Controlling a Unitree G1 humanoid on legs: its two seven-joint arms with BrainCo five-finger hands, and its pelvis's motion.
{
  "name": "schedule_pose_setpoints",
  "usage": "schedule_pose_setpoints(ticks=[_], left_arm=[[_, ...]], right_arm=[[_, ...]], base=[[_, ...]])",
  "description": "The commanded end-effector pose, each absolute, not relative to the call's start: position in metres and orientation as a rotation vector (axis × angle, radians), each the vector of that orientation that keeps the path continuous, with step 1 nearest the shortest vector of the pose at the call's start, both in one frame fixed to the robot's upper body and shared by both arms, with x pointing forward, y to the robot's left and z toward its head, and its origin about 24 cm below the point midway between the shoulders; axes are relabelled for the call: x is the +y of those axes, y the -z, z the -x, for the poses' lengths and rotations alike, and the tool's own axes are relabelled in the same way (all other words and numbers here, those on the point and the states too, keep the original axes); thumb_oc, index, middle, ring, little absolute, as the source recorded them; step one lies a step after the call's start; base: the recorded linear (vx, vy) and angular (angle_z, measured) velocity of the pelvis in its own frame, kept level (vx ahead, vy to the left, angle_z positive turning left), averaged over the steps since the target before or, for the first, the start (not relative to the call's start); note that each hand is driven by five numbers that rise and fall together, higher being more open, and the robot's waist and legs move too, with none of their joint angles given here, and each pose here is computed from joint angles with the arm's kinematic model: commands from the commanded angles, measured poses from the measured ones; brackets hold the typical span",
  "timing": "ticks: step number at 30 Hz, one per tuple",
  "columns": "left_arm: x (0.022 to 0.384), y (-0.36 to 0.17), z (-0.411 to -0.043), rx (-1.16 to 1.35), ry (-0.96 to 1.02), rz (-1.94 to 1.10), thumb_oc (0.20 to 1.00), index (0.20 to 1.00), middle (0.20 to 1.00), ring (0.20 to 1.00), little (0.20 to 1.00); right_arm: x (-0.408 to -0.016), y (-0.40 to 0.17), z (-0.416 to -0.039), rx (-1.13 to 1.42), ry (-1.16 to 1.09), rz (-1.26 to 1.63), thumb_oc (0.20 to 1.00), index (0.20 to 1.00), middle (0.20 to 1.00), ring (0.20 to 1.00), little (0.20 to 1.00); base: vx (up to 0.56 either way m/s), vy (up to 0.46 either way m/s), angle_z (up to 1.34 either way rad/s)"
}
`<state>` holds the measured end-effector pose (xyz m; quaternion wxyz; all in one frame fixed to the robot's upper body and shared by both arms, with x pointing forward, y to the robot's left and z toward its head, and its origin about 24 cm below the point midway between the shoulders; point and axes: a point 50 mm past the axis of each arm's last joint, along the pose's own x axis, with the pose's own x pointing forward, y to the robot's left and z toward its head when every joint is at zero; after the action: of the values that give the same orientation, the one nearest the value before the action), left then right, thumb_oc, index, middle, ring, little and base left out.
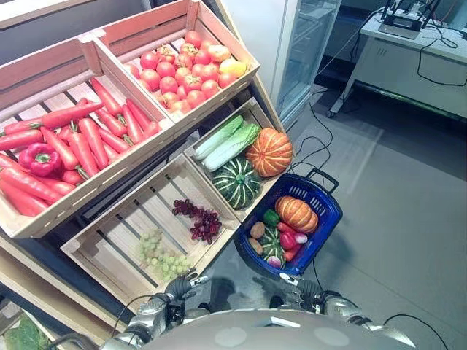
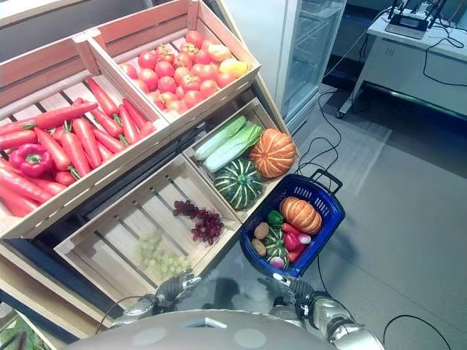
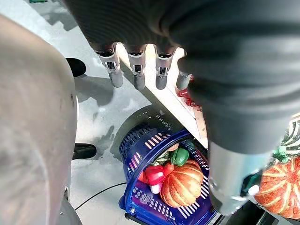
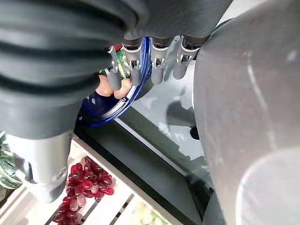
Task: Pick up fruits and vegetables into the basket
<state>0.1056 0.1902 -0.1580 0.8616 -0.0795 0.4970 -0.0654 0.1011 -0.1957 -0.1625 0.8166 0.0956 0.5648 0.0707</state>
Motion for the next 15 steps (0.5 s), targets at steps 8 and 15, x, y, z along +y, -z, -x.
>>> schedule_pose_setpoints(ticks=[8, 15], left_arm=[[0.1753, 0.1581, -0.1159, 1.016, 0.175, 0.188, 1.0, 1.0, 1.0, 1.0, 1.0], [0.1747, 0.157, -0.1191, 0.995, 0.179, 0.163, 1.0, 1.0, 1.0, 1.0, 1.0]], right_arm=[[-0.1889, 0.1662, -0.0948, 1.281, -0.204, -0.192, 1.0, 1.0, 1.0, 1.0, 1.0], [-0.1871, 0.1664, -0.0951, 1.281, -0.205, -0.193, 1.0, 1.0, 1.0, 1.0, 1.0]], base=[[-0.04, -0.011, 0.06], [0.0, 0.0, 0.0]])
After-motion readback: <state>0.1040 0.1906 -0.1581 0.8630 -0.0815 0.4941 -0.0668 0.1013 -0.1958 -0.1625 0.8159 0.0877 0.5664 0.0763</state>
